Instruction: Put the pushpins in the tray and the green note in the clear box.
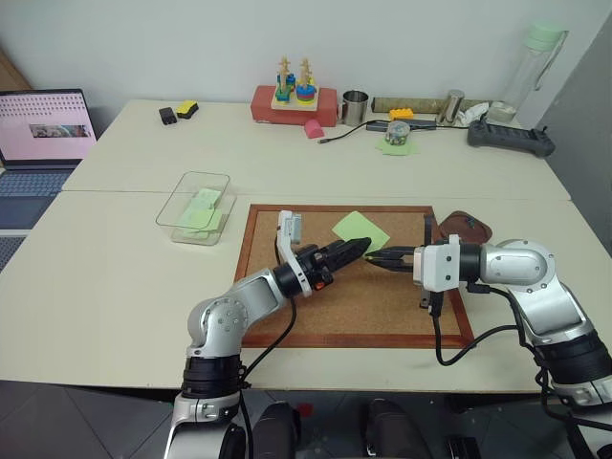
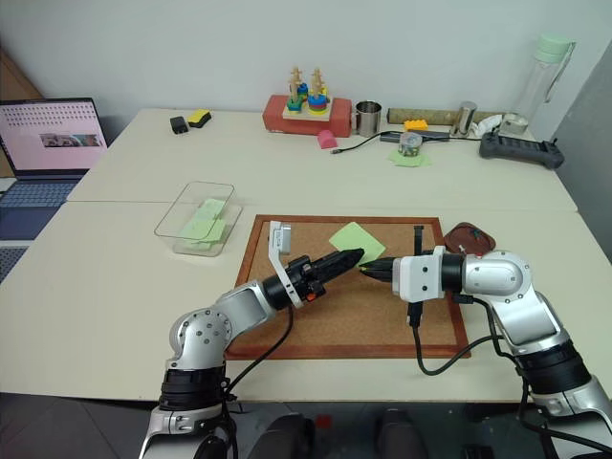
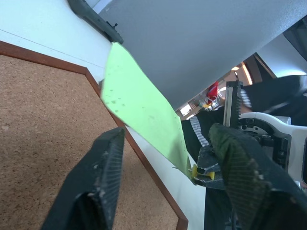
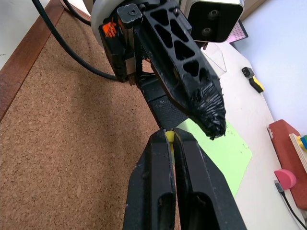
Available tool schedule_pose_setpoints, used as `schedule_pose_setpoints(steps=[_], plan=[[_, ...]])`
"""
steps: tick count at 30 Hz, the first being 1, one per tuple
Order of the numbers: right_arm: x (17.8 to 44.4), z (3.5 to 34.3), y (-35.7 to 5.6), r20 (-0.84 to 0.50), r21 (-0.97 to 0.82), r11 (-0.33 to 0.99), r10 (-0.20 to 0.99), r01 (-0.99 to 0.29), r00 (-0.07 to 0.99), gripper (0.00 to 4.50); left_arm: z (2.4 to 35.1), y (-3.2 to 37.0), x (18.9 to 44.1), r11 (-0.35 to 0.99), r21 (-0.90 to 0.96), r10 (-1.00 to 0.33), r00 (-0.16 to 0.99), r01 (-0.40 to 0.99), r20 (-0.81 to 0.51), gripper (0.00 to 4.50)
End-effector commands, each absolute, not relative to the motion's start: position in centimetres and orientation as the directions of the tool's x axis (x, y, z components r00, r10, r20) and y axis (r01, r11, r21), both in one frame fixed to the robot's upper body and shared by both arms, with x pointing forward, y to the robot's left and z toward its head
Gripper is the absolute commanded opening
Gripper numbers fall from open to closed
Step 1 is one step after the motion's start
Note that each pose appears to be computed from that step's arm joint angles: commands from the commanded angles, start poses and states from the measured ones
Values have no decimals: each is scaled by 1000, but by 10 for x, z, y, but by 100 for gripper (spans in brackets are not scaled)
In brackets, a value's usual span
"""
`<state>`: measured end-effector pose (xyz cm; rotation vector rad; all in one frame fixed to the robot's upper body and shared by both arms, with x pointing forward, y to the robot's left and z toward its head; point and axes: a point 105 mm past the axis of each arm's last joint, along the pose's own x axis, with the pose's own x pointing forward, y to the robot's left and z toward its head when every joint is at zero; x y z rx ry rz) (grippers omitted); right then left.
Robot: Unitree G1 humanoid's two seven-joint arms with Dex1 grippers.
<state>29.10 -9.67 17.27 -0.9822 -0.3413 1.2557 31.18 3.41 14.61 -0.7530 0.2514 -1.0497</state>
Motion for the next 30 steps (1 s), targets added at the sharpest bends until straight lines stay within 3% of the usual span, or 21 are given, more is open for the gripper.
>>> schedule_pose_setpoints(steps=[1,12,24,27,30], plan=[[286,181,-91,-260,-806,-27,913,-592,313,0,157,34,314,267,-653,-842,501,709,200,198],[286,180,-91,-258,-812,-36,917,-582,303,0,152,32,314,297,-620,-847,500,726,179,5],[289,187,-93,-212,-830,6,921,-558,326,0,146,37,324,376,-589,-814,559,715,158,1],[297,196,-105,-162,-815,105,903,-570,398,0,142,40,331,422,-579,-790,597,697,142,1],[316,199,-133,-139,-779,255,820,-573,555,0,141,42,334,451,-563,-777,615,692,135,1]])
